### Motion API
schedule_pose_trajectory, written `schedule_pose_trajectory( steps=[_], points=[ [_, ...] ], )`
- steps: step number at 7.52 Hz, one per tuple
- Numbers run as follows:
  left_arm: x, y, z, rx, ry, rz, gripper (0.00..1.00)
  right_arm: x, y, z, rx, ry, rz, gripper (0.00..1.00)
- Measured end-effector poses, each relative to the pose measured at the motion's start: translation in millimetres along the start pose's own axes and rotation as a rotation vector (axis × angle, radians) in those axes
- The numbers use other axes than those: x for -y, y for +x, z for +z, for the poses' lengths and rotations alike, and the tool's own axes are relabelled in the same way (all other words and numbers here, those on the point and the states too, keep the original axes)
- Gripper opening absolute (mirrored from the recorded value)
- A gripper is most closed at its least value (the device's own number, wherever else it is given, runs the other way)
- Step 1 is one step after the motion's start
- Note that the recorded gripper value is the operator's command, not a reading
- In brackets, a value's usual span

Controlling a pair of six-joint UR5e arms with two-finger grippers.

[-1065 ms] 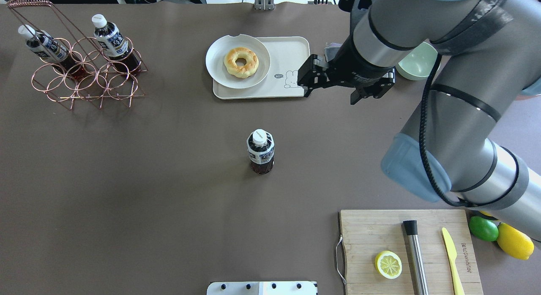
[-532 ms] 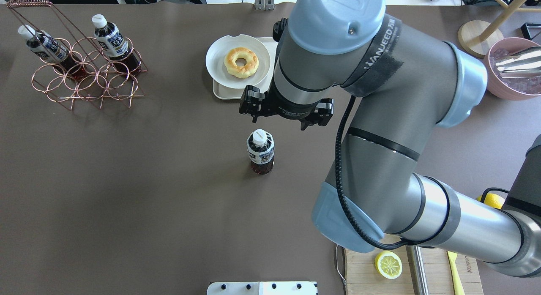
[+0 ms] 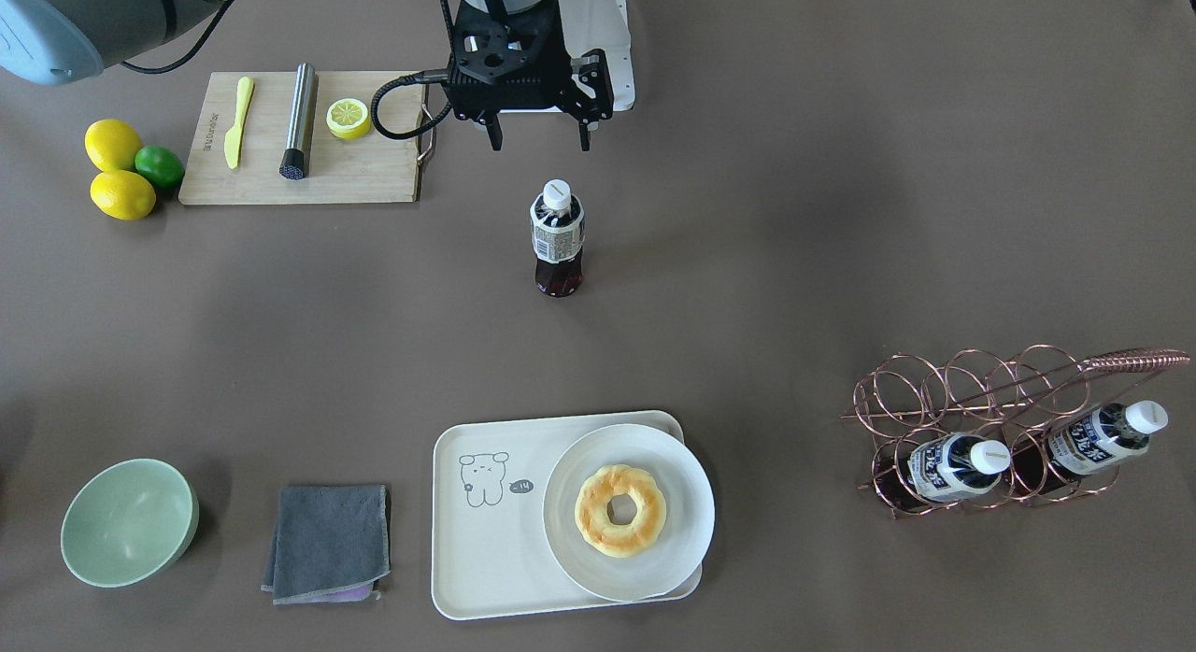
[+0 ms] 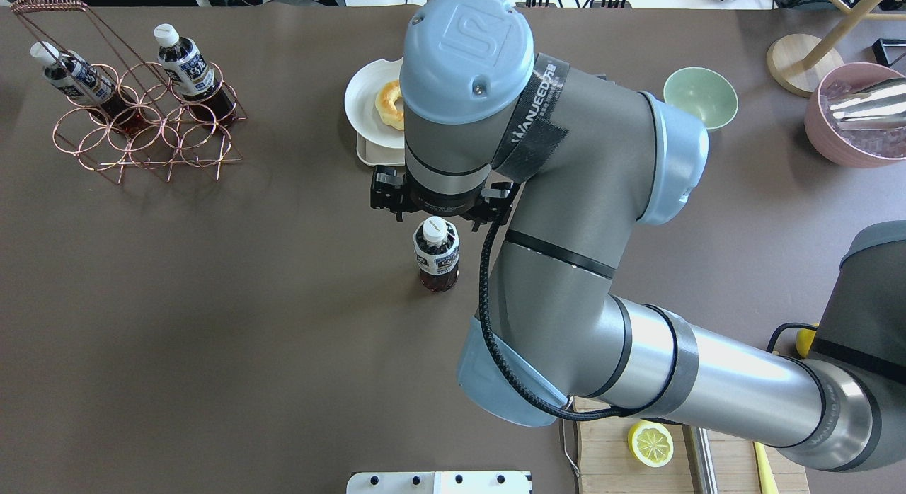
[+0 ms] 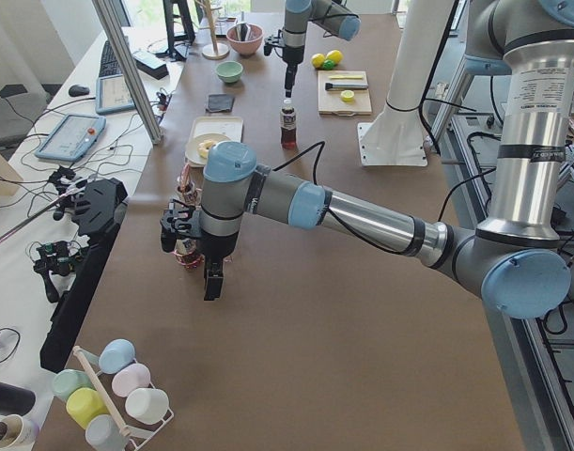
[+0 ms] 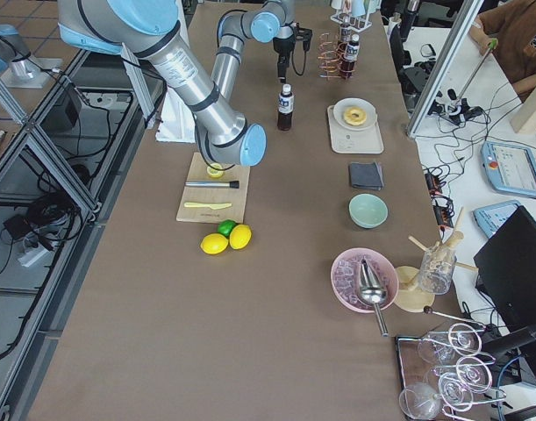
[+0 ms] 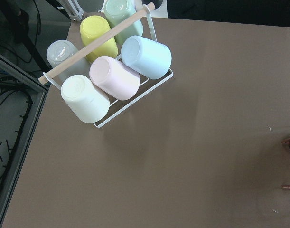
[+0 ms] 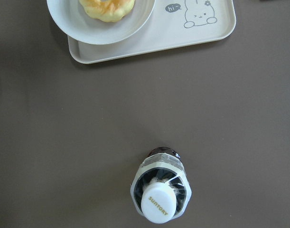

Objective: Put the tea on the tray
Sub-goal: 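Move the right gripper over the standing tea bottle and lower it, then close the right gripper around the tea bottle's neck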

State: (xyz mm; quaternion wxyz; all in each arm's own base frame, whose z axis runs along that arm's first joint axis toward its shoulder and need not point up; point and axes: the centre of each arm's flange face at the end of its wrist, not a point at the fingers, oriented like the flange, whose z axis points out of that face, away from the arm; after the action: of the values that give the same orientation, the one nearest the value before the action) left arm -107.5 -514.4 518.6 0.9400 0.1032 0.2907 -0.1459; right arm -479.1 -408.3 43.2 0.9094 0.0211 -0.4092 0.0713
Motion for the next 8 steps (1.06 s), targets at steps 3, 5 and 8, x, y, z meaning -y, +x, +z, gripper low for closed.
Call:
schedule_pose_trajectory(
  steps=[3, 5, 8],
  points=[
    [2.7, 3.5, -1.4, -0.003, 0.006, 0.006, 0.98, 3.1, -0.4, 27.4, -0.056, 0.006, -0.05, 0.85],
    [5.5, 4.5, 0.5, -0.003, 0.001, 0.005, 0.98, 2.3, -1.8, 33.7, -0.06, 0.005, -0.074, 0.82],
    [7.0, 4.2, 2.7, 0.0, -0.003, 0.004, 0.98, 0.4, -8.9, 55.6, -0.015, 0.014, -0.091, 0.73]
  ],
)
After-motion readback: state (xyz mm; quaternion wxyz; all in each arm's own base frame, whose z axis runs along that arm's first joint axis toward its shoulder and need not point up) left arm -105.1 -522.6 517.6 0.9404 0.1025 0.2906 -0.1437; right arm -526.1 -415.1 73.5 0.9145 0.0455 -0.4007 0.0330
